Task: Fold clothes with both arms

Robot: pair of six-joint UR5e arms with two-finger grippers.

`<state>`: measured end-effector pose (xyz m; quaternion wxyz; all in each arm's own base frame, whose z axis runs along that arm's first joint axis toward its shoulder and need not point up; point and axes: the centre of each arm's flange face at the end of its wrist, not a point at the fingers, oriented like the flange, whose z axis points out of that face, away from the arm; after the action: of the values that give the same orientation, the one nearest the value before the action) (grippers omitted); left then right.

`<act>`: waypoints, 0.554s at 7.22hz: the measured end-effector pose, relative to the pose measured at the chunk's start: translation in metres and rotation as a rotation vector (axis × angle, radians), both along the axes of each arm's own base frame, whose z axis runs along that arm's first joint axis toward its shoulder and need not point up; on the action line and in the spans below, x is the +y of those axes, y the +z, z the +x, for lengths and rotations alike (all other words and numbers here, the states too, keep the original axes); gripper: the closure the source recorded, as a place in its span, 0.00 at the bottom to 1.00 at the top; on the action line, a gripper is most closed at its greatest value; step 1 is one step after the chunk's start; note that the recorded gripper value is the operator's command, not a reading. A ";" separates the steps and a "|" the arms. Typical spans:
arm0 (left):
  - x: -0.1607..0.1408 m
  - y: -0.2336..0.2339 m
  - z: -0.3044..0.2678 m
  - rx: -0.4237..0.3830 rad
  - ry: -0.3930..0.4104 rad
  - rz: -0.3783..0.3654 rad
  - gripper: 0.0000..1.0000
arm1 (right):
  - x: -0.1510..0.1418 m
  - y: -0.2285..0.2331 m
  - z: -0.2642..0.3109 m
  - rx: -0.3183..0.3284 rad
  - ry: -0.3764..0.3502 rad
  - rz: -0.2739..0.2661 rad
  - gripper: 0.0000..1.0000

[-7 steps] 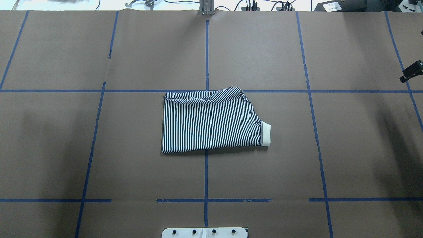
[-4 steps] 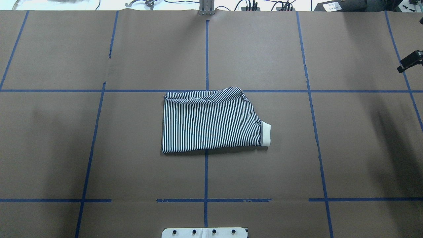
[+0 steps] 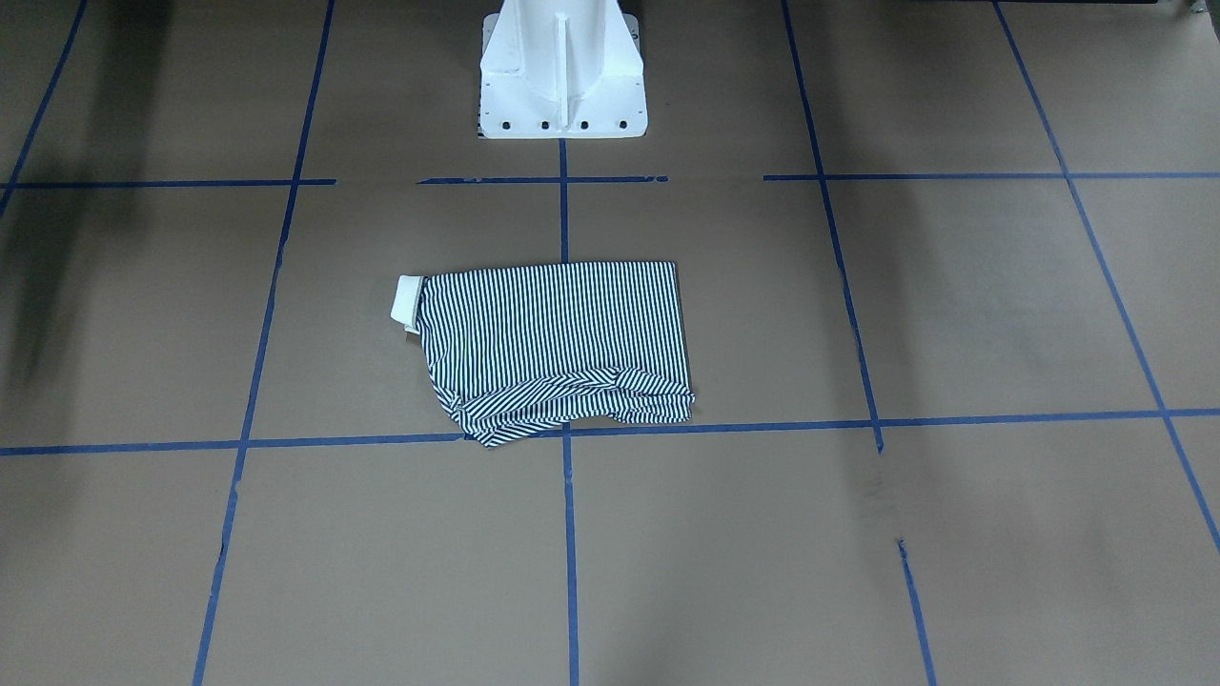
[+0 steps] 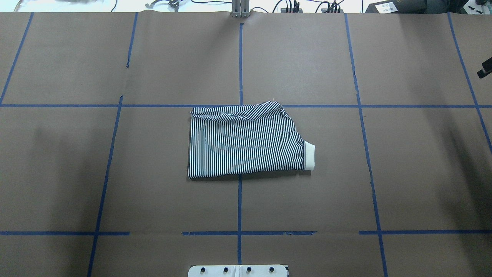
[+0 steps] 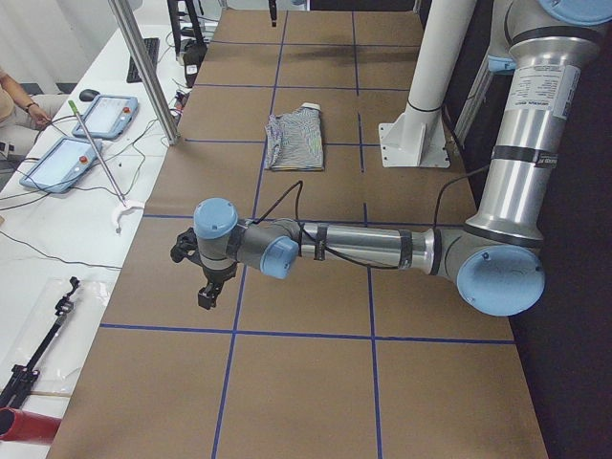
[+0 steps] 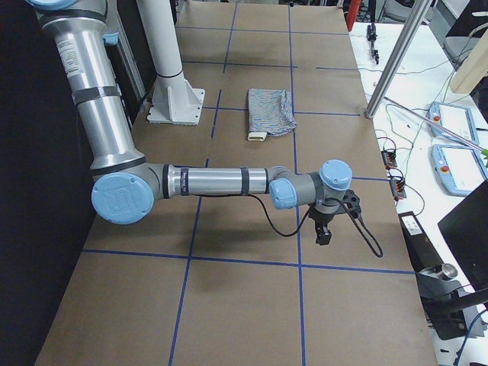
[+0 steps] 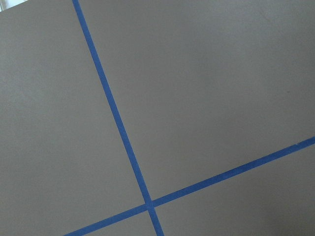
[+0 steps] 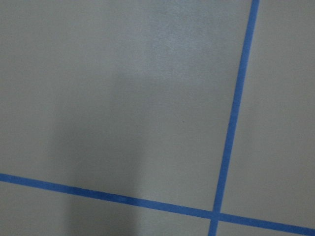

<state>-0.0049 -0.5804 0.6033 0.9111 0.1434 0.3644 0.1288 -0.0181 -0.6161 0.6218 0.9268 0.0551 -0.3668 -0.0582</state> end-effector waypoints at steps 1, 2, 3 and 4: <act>0.001 0.003 -0.006 -0.004 -0.010 -0.052 0.00 | 0.007 0.012 0.019 0.000 0.019 -0.014 0.00; 0.002 0.003 -0.010 -0.007 -0.016 -0.105 0.00 | 0.018 0.027 0.030 0.005 0.012 -0.018 0.00; 0.005 0.004 -0.013 -0.011 -0.020 -0.150 0.00 | 0.028 0.039 0.034 0.009 -0.002 -0.018 0.00; 0.011 0.010 -0.014 -0.017 -0.022 -0.196 0.00 | 0.036 0.048 0.036 0.009 -0.011 -0.020 0.00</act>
<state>-0.0192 -0.5697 0.6130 0.9251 0.0563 0.3659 0.0838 0.0184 -0.5797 0.6699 0.9287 0.0435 -0.3633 -0.0599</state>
